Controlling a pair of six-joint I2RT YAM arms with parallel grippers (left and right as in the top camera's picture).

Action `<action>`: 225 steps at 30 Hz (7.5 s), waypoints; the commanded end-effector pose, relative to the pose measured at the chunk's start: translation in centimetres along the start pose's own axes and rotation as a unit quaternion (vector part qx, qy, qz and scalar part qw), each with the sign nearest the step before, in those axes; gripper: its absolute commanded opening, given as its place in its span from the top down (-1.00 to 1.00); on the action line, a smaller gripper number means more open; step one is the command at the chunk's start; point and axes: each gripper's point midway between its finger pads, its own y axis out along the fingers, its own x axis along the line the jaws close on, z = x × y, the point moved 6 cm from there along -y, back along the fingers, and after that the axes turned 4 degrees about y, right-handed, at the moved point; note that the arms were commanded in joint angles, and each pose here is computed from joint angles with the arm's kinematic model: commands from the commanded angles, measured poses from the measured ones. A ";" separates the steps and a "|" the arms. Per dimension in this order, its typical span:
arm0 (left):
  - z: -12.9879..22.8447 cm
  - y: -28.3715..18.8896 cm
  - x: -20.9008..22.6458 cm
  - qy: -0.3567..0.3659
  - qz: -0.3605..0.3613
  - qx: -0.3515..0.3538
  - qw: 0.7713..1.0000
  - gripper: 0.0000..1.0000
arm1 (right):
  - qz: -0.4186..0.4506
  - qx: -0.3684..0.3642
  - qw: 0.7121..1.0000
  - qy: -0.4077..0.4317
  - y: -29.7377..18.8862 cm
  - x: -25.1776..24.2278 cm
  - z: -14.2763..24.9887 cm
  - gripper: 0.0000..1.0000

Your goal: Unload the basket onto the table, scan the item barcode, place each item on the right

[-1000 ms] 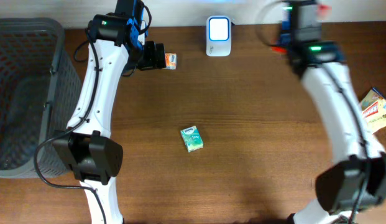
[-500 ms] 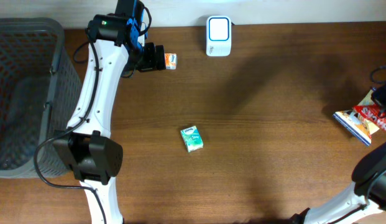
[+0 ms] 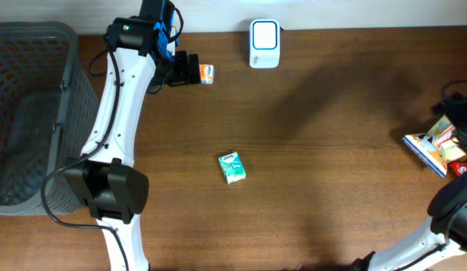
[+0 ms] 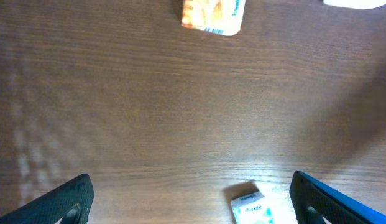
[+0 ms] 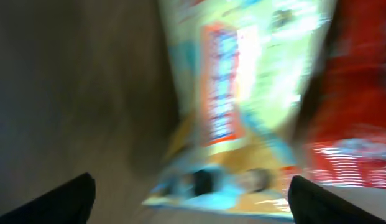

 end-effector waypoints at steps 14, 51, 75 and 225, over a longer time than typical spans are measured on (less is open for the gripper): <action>5.4 7.4 -3.2 0.019 0.061 0.124 0.990 -0.76 | -0.141 0.115 0.925 -0.335 -0.1 19.1 18.5 -0.97; 14.0 16.8 -11.2 0.125 0.117 0.140 0.975 0.59 | -0.053 0.026 0.942 -0.331 0.6 17.8 15.3 -0.97; 7.5 11.7 -11.8 0.162 0.143 0.063 0.974 -0.16 | -0.053 0.026 0.942 -0.331 0.6 17.8 15.3 -0.97; 3.8 19.1 -7.8 0.115 0.122 0.161 0.973 0.91 | -0.053 0.026 0.942 -0.331 0.6 17.8 15.3 -0.97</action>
